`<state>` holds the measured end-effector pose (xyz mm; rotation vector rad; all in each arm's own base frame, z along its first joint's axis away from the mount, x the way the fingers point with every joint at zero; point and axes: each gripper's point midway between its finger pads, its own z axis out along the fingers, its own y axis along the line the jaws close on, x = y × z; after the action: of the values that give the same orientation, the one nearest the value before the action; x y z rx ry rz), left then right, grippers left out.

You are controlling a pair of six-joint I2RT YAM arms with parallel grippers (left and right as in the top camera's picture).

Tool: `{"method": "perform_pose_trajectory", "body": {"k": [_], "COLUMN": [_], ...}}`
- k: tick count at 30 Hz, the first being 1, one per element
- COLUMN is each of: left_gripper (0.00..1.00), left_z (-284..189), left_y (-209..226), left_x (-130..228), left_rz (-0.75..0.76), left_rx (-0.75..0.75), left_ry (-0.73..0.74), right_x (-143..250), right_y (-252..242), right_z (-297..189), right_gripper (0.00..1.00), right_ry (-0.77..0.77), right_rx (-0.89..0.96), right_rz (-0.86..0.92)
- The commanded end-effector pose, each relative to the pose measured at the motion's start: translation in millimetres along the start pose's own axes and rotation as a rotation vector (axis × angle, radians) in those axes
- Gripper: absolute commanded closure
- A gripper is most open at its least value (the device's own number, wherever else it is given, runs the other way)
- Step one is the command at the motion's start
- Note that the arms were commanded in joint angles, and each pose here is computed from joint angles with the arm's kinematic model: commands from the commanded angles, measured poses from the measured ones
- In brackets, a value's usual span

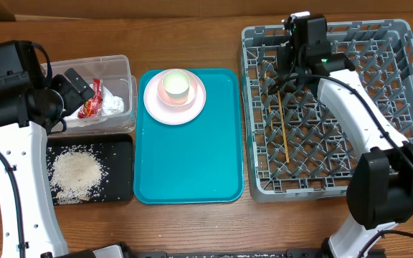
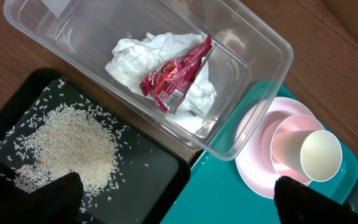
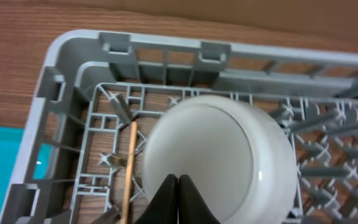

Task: Sort waste into correct bins and load items into the dishwasher
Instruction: 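Move the right gripper over the white cup on the teal tray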

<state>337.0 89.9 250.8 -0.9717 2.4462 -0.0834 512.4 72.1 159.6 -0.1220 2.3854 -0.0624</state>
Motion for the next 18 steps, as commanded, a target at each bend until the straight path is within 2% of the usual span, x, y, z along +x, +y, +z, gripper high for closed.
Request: {"method": "perform_pose_trajectory", "body": {"k": [1, 3, 5, 8, 14, 17, 18], "left_gripper": [0.00, 0.00, 0.00, 0.00, 0.00, 0.00, 0.00], "left_z": [-9.6, -9.6, -9.6, -9.6, -9.6, -9.6, -9.6], "left_y": [-2.7, -2.7, -2.7, -2.7, -2.7, -2.7, -2.7], "left_x": [-5.0, -5.0, -5.0, -5.0, -5.0, -5.0, -5.0], "left_rz": [0.014, 0.014, 0.014, 0.014, 0.014, 0.014, 0.014], "left_rx": [0.007, 0.007, 0.007, 0.007, 0.007, 0.007, 0.007], "left_ry": [-0.034, -0.034, -0.034, -0.034, -0.034, -0.034, -0.034], "right_x": [4.2, 9.5, 11.9, 10.1, 13.5, 23.2, 27.8], "right_y": [3.0, 34.2, 72.1, 110.9, 184.9, 217.9, 228.7], "right_z": [-0.5, -5.8, -18.8, -35.4, -56.6, -65.3, -69.3], "right_gripper": [0.96, 0.96, 0.91, 0.87, 0.81, 0.67, 0.65], "right_ry": [0.026, 0.059, 0.082, 0.093, 0.070, 0.054, 0.055], "right_rx": [-0.071, -0.252, -0.456, -0.621, -0.694, -0.659, -0.649], "right_rz": [0.103, 0.114, 0.109, 0.123, 0.031, -0.059, -0.083]}}
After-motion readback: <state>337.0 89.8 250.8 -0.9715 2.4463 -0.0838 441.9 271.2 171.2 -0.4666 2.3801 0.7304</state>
